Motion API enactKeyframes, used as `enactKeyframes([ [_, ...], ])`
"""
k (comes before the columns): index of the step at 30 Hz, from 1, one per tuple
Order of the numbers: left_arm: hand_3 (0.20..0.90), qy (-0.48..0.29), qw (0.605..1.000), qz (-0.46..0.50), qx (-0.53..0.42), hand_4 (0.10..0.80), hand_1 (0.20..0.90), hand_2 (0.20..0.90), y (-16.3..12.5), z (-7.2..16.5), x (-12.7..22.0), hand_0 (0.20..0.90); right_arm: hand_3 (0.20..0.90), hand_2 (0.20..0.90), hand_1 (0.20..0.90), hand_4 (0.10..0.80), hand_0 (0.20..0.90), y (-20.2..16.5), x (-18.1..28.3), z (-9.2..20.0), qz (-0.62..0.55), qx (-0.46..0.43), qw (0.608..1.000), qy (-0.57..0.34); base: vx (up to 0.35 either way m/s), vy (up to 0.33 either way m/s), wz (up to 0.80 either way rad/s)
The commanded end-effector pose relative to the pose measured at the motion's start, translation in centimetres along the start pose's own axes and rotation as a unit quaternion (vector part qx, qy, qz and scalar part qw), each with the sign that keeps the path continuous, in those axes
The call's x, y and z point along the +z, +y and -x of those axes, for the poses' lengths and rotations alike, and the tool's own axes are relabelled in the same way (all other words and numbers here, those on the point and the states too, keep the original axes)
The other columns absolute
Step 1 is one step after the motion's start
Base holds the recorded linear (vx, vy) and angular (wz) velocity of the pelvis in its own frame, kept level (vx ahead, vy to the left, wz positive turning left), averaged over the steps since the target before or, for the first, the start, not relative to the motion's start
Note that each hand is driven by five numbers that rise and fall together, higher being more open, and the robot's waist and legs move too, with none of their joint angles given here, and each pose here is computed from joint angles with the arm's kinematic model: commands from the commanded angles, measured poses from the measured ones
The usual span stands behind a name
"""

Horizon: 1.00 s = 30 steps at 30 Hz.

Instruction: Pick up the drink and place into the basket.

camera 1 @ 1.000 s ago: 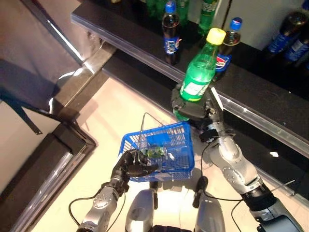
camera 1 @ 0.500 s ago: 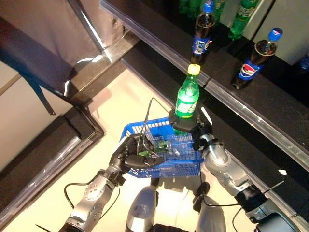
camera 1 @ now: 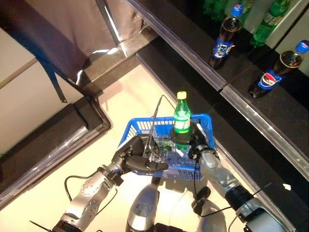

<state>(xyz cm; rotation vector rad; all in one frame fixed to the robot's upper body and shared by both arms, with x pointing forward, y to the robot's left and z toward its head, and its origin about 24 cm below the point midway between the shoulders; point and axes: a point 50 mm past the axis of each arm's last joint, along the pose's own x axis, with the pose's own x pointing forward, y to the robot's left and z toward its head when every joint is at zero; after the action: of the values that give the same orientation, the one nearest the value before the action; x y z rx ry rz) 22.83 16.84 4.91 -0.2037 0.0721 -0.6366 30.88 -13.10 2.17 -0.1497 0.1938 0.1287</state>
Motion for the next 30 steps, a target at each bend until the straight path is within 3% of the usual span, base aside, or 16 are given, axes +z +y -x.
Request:
enactKeyframes([
  [1, 0.2, -0.33, 0.927, -0.043, -0.173, 0.1, 0.3, 0.3, -4.7, -0.1, 11.7, 0.3, 0.2, 0.3, 0.3, 0.1, 0.3, 3.3, 2.4, -0.6, 0.02, 0.075, 0.995, -0.064, -0.021, -0.045, 0.17],
  [9, 0.2, -0.319, 0.927, -0.045, -0.193, 0.1, 0.3, 0.3, -4.8, -0.2, 12.0, 0.3, 0.2, 0.3, 0.3, 0.1, 0.3, 1.8, -3.7, -0.6, 0.195, 0.087, 0.969, 0.125, -0.022, -0.048, 0.05],
  [12, 0.2, -0.314, 0.927, -0.048, -0.201, 0.1, 0.3, 0.3, -5.2, -0.5, 12.1, 0.3, 0.2, 0.3, 0.3, 0.1, 0.3, 1.8, -4.6, -0.7, 0.219, 0.09, 0.959, 0.158, 0.005, -0.047, 0.02],
  [16, 0.2, -0.311, 0.927, -0.047, -0.206, 0.1, 0.3, 0.3, -5.3, -0.8, 12.3, 0.3, 0.2, 0.3, 0.3, 0.1, 0.3, 2.4, -4.6, -1.1, 0.267, 0.126, 0.943, 0.152, 0.008, -0.024, 0.08],
  [22, 0.2, -0.309, 0.928, -0.046, -0.203, 0.1, 0.3, 0.3, -5.4, -0.5, 12.1, 0.3, 0.2, 0.3, 0.3, 0.1, 0.3, 4.1, -3.5, -0.6, 0.307, 0.167, 0.935, 0.062, 0.003, -0.003, 0.02],
  [30, 0.2, -0.312, 0.927, -0.041, -0.204, 0.1, 0.3, 0.3, -5.5, -0.4, 12.1, 0.3, 0.2, 0.3, 0.3, 0.1, 0.3, 2.9, -7.4, 0.6, 0.348, 0.162, 0.91, 0.154, 0.0, 0.0, 0.0],
])
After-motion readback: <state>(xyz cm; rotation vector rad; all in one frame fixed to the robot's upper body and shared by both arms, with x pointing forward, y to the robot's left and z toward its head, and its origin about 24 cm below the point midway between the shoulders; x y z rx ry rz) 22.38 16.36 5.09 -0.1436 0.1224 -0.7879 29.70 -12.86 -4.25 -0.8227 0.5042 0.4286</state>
